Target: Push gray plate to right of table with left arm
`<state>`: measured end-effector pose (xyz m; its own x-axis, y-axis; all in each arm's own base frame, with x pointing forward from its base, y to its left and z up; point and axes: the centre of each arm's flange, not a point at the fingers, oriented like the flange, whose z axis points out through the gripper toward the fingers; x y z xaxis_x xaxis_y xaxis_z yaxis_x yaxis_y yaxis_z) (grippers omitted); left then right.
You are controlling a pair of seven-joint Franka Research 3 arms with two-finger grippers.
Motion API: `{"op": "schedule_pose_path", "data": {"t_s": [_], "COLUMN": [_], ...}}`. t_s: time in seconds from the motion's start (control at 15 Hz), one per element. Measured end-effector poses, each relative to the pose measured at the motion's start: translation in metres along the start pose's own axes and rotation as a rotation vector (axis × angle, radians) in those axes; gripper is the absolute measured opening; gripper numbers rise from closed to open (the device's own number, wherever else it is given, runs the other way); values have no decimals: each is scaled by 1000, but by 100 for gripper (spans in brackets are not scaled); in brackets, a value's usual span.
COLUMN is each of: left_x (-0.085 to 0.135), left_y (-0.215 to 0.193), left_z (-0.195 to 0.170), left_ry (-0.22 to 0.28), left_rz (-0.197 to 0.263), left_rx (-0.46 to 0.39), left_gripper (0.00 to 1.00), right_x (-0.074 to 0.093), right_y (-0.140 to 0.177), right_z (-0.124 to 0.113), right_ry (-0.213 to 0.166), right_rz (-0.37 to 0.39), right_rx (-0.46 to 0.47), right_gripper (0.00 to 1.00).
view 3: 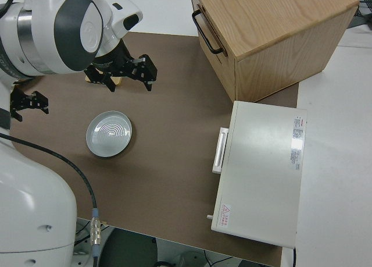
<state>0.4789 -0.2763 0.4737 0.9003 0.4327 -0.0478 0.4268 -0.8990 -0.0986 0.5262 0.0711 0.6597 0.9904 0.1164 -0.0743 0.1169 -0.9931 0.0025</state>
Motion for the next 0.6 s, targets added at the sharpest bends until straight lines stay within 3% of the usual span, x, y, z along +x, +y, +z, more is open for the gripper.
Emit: {"op": "schedule_pose_path", "data": {"t_s": [0.33, 0.6], "left_x": [77, 122], "left_y": [-71, -134], "left_z": [-39, -63], "left_ry": [-8, -17], "left_rz": [88, 219], "left_rx": [-17, -26], "left_gripper": [100, 100], "right_x": [0, 0], "right_y": [0, 0], "right_z": [0, 0], "right_ry": [0, 0], "right_rz": [0, 0], "right_rx": [0, 0], "right_gripper": [99, 99]}}
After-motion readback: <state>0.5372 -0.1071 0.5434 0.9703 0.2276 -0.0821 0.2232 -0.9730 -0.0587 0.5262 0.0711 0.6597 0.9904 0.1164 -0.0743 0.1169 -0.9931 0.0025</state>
